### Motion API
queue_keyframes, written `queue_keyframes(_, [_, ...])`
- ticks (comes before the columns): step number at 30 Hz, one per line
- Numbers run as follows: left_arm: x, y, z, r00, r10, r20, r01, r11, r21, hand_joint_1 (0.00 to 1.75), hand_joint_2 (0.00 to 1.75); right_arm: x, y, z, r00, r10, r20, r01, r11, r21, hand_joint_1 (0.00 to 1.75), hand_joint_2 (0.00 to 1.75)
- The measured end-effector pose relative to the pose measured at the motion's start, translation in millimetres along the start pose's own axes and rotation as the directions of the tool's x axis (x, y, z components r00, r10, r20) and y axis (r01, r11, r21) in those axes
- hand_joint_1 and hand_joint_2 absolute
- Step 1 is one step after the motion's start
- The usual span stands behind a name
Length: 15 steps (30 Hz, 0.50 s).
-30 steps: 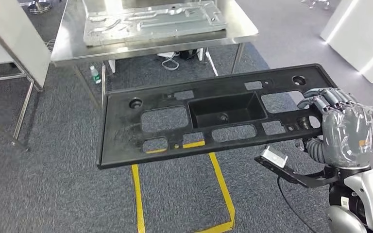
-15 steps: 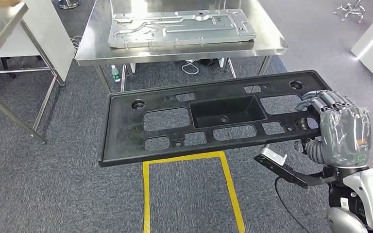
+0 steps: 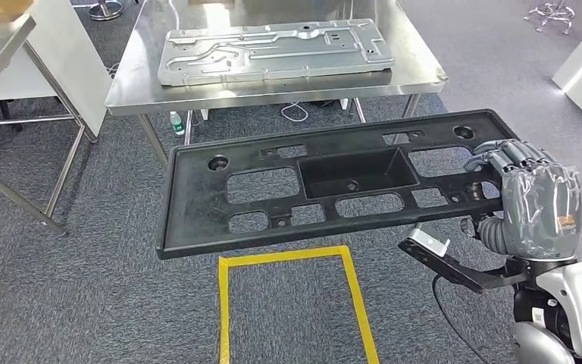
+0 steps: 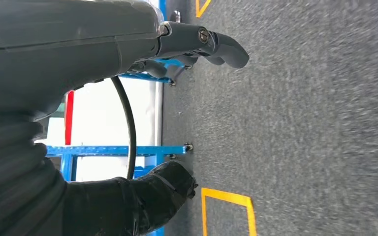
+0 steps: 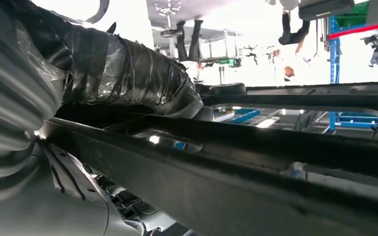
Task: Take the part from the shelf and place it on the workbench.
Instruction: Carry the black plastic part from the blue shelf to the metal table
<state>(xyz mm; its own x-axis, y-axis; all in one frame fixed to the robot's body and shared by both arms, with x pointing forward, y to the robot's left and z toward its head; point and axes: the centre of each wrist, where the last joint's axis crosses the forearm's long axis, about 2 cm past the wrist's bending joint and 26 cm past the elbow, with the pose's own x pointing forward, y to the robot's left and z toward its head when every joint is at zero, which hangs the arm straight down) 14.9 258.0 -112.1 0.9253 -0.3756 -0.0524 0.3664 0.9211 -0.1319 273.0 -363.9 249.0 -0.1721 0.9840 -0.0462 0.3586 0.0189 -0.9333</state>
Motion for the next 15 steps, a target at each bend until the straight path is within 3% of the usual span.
queue_keyframes(15, [-0.4,-0.1,-0.1,1.000,0.000,-0.001,0.000,1.000,0.000,0.00,1.75,-0.8,1.4,-0.9,1.000,0.011,-0.010,-0.011,1.000,0.008,1.75,1.75])
